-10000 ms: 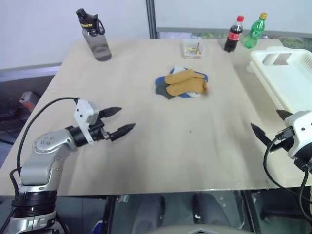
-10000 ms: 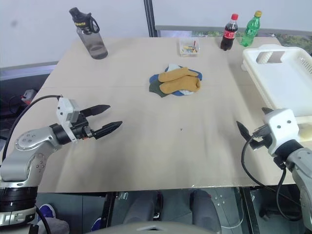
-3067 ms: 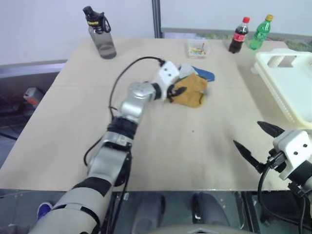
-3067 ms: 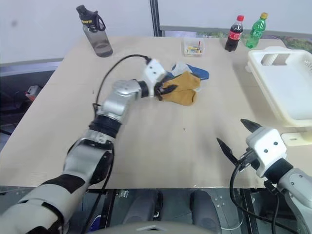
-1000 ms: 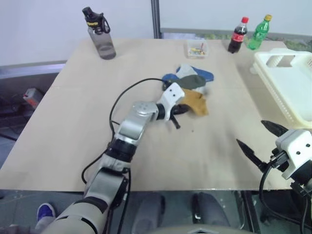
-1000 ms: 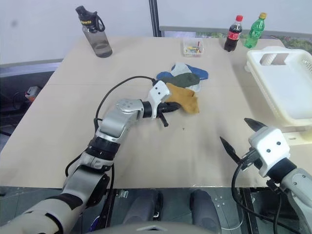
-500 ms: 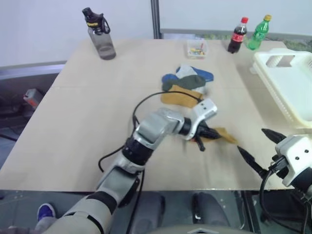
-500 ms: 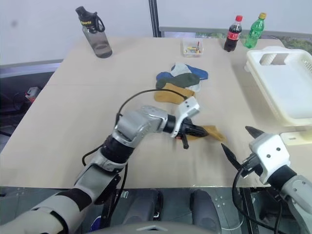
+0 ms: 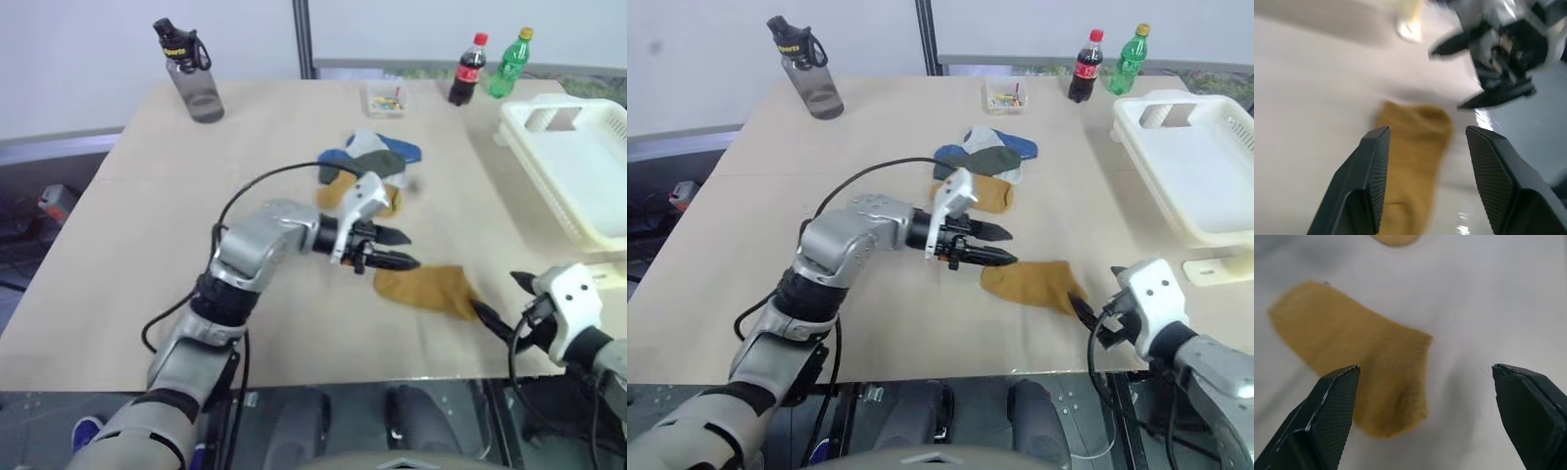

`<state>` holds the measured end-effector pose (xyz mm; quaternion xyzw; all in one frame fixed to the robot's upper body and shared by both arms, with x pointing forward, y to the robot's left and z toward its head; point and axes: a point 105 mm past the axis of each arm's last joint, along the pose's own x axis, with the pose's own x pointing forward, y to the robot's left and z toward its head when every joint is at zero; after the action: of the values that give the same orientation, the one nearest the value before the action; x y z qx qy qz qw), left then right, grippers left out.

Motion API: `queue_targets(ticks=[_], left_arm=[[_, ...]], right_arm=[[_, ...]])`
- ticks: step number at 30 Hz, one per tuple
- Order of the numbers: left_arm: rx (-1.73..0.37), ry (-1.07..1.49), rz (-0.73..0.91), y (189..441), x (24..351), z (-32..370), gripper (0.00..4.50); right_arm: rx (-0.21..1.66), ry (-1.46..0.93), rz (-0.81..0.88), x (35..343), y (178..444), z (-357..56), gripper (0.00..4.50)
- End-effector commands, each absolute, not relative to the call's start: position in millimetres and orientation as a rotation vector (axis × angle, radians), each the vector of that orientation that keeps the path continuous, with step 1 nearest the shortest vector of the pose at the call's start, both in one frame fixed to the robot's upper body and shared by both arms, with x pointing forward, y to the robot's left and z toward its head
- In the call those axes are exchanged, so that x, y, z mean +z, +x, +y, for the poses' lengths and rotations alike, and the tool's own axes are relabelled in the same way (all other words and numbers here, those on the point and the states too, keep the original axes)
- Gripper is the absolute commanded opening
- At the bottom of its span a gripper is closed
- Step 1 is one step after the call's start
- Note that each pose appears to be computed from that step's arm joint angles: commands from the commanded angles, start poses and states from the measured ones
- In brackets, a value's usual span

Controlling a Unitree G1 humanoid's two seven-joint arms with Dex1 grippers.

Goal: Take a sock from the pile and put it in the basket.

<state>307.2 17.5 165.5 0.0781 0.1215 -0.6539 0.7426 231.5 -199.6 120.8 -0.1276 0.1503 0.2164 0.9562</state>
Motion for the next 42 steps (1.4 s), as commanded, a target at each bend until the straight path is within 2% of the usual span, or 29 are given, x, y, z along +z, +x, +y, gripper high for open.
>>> queue_targets(ticks=[1,8,9,10,11,12,14,15,17,18,23,30,32,33,34,38,42], left_arm=[[-1.297,0.223,0.211,325,150,29,2.67],[-1.286,0.242,0.323,319,99,27,2.67],[-1.292,0.254,0.331,318,92,26,2.74],[-1.307,0.255,0.34,316,88,25,2.74],[-1.318,0.256,0.346,315,85,24,2.74],[-1.332,0.249,0.357,313,82,23,2.49],[-1.355,0.233,0.383,310,79,22,1.86],[-1.361,0.233,0.388,309,78,23,1.31],[-1.366,0.231,0.395,306,79,29,0.59],[-1.373,0.229,0.4,302,80,32,0.02],[-1.348,0.186,0.404,290,89,46,0.02],[-1.288,0.152,0.371,296,96,42,0.02],[-1.287,0.12,0.364,296,101,42,0.0],[-1.283,0.114,0.356,297,103,43,0.63],[-1.265,0.111,0.334,299,108,45,0.89],[-1.179,0.075,0.2,311,137,59,2.83],[-1.019,0.098,0.117,338,155,80,2.83]], right_arm=[[0.425,-0.252,0.33,113,245,-201,4.5],[0.407,-0.268,0.46,82,250,-206,4.5],[0.411,-0.263,0.465,82,250,-205,3.97],[0.417,-0.26,0.469,81,249,-204,3.73],[0.42,-0.258,0.472,81,249,-203,3.31],[0.428,-0.266,0.479,79,248,-202,2.82],[0.435,-0.276,0.486,78,246,-201,1.87],[0.438,-0.28,0.486,78,245,-201,1.29],[0.44,-0.304,0.482,80,244,-202,0.56],[0.442,-0.325,0.482,80,243,-204,0.01],[0.486,-0.416,0.438,87,241,-202,0.01],[0.579,-0.475,0.42,83,252,-194,0.01],[0.622,-0.474,0.425,85,250,-194,0.71],[0.637,-0.474,0.422,87,248,-194,0.99],[0.632,-0.489,0.402,92,249,-195,1.4],[0.614,-0.482,0.272,120,248,-196,3.37],[0.641,-0.405,0.128,153,241,-186,3.37]])
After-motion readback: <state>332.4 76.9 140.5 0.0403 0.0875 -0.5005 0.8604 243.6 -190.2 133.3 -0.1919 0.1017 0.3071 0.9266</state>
